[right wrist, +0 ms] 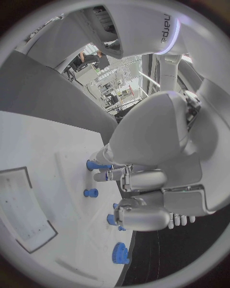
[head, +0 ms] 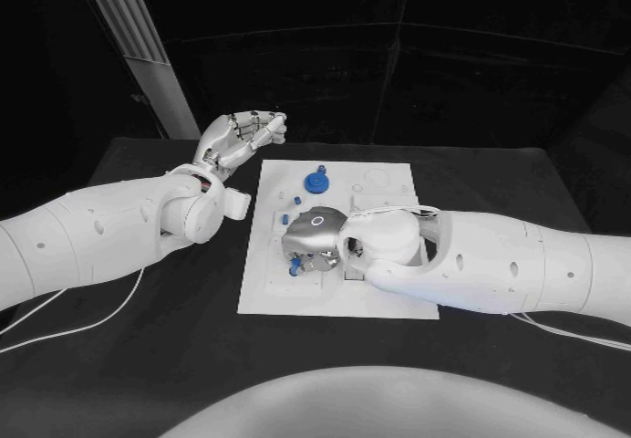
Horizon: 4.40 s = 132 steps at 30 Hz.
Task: Assemble the parts on the task board
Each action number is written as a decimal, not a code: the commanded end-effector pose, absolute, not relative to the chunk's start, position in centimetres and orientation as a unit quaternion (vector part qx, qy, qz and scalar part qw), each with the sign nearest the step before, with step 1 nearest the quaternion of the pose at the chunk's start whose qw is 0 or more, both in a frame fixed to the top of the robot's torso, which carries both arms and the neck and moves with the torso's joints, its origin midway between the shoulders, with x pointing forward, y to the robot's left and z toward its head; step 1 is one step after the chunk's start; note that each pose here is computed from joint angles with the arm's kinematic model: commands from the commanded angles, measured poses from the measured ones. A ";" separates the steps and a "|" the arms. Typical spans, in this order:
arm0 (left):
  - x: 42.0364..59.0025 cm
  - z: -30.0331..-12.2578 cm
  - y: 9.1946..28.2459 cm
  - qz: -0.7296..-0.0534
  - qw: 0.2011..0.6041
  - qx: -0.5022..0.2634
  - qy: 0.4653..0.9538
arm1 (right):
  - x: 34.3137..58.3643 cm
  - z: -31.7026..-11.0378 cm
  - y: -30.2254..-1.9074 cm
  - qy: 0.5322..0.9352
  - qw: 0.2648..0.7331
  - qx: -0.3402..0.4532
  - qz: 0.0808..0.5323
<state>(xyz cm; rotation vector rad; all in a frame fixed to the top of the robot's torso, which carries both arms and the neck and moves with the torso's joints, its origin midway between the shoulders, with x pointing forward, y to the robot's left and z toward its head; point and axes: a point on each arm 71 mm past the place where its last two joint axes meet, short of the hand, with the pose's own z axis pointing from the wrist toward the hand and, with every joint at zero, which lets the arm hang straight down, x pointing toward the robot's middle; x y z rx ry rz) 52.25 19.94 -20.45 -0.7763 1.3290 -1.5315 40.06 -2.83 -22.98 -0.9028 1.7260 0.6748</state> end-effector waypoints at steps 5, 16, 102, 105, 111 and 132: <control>51.9 -19.3 19.8 -0.667 0.484 -0.279 0.492 | 40.0 -23.3 -2.7 0.725 0.506 -0.387 0.263; 51.9 -19.3 19.8 -0.668 0.484 -0.279 0.492 | 40.1 -22.1 -3.0 0.680 0.558 -0.354 0.317; 52.1 -20.1 19.3 -0.667 0.476 -0.282 0.499 | 38.8 -23.4 -22.4 0.899 0.429 0.033 0.079; 52.1 -20.1 19.3 -0.667 0.475 -0.283 0.499 | 38.8 -23.6 -22.3 0.900 0.427 0.030 0.078; 52.1 -20.1 19.3 -0.667 0.475 -0.283 0.499 | 38.9 -24.1 -21.6 0.904 0.420 0.023 0.080; 52.0 -20.2 19.5 -0.666 0.473 -0.285 0.501 | 39.1 -25.7 -20.2 0.911 0.406 0.010 0.076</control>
